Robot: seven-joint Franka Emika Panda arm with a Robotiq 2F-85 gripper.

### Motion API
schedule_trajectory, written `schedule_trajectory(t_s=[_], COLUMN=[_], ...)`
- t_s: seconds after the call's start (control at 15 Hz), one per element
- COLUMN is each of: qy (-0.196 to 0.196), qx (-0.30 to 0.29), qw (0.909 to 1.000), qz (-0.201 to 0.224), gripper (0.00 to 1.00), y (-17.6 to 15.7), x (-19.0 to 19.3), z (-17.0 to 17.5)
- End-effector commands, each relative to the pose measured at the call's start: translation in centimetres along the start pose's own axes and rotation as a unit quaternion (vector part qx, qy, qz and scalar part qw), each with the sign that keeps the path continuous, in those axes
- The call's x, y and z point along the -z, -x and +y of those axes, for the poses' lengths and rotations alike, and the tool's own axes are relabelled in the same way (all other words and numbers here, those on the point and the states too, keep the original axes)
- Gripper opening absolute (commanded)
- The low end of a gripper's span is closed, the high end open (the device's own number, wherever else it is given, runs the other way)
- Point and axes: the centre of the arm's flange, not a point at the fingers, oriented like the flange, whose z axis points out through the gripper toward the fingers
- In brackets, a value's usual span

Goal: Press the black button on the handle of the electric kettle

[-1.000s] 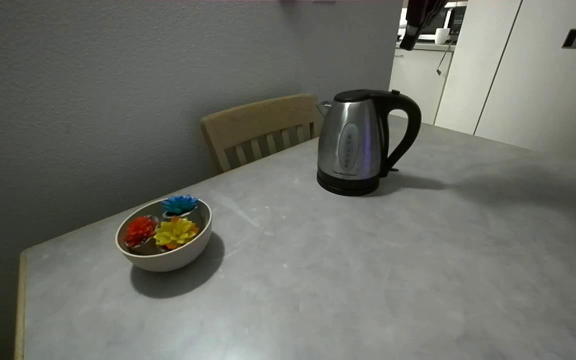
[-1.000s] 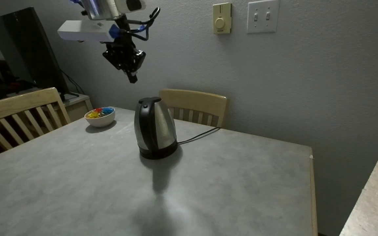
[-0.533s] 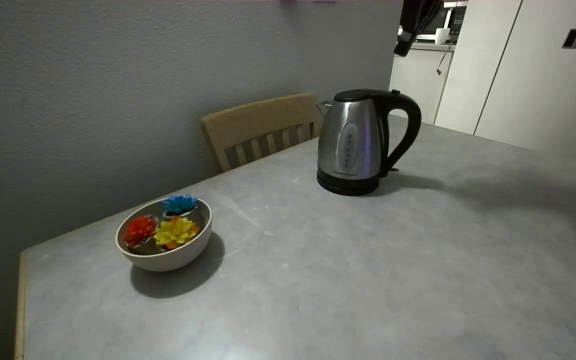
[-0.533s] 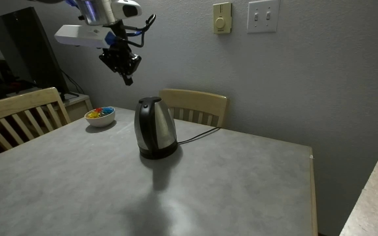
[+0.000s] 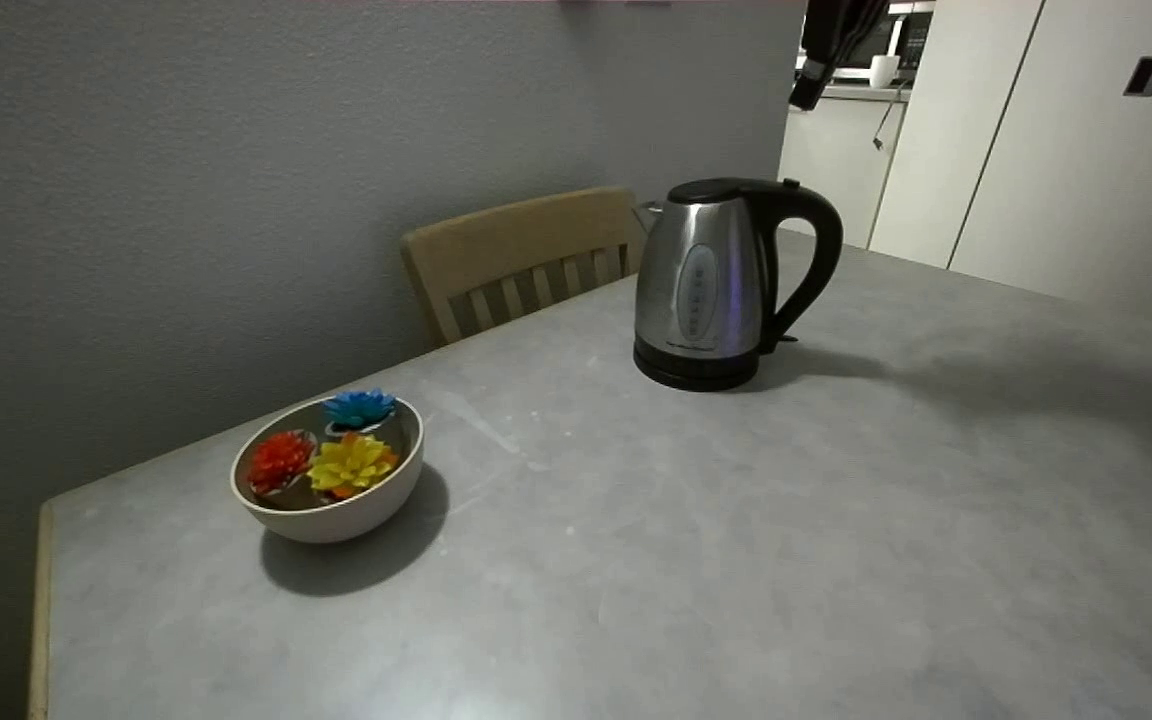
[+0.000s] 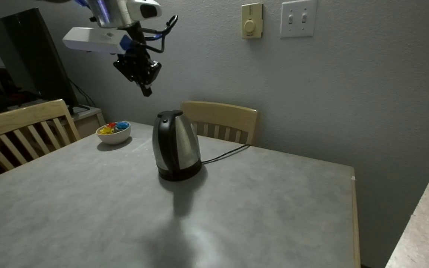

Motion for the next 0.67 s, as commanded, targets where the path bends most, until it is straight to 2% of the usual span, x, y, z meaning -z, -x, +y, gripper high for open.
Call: schedule_trajectory(t_s=[0.0, 0.2, 0.6], qy=[0.0, 0.008, 0.057], qx=[0.0, -0.014, -0.108], qw=[1.0, 0.9999, 0.9925], qz=[0.0, 0.0, -0.012], gripper=[0.0, 0.0, 0.0], y=[0.0, -1.2, -3.8], x=[0.0, 0.5, 0.2], z=[0.0, 0.8, 2.9])
